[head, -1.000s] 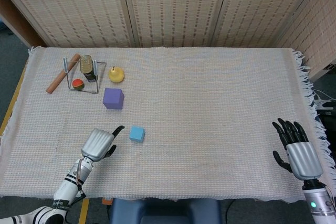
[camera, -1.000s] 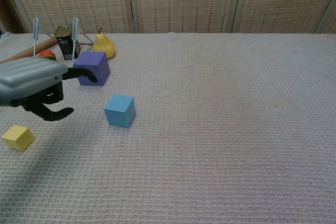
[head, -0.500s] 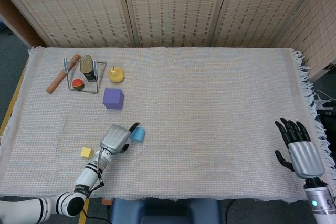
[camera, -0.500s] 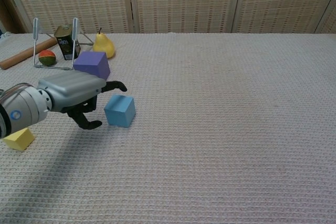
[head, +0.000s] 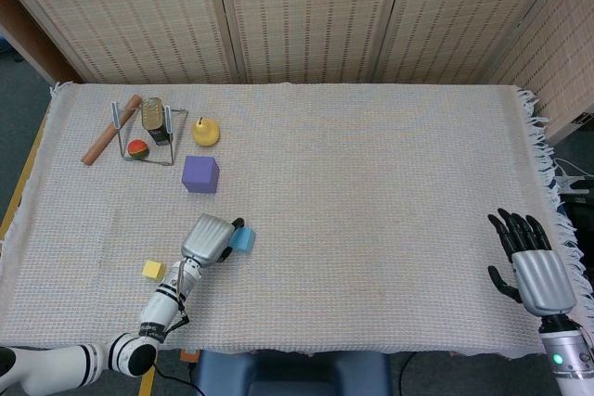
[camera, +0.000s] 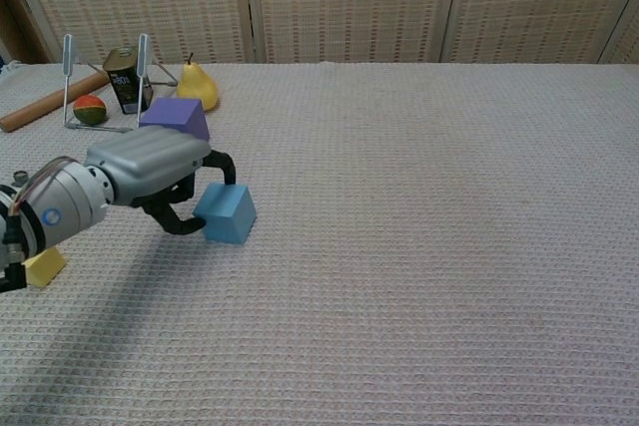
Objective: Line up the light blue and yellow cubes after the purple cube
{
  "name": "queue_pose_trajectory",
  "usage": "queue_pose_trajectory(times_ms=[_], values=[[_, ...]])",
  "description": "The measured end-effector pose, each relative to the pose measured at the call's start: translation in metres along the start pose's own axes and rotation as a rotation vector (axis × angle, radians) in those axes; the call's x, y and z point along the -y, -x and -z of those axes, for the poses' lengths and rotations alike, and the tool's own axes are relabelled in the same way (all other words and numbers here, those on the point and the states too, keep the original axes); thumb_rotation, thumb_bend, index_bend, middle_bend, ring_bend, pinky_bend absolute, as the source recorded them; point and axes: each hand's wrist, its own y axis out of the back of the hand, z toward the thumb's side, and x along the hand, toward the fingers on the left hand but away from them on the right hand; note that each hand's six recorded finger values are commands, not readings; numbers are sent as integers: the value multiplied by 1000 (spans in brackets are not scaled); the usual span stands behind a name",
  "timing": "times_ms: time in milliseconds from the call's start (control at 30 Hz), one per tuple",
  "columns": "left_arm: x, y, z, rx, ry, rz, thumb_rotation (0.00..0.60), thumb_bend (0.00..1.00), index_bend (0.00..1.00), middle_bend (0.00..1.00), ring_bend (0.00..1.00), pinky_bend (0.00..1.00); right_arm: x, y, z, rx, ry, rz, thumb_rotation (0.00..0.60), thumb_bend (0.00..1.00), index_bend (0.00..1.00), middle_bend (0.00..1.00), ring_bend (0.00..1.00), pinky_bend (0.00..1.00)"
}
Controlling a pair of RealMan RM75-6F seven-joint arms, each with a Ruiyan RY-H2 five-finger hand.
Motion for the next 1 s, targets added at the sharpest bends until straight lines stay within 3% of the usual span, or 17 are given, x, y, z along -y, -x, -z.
queue_pose_trajectory(times_ms=[200,633,1000], values=[[-8,2,13,-20,24,-44,600,348,512,1000,1000,1000,2,0,1,3,0,-11,600,132,0,0,0,0],[-7,5,103,-233,18,-25,600,350,523,1000,1000,1000,7,2,-3,1,-6,-28,600,131,0,0,0,0],[-9,-12,109,-239,43,-37,600,350,516,1000,1000,1000,7,4,0,19,-8,-27,600,132,0,0,0,0]])
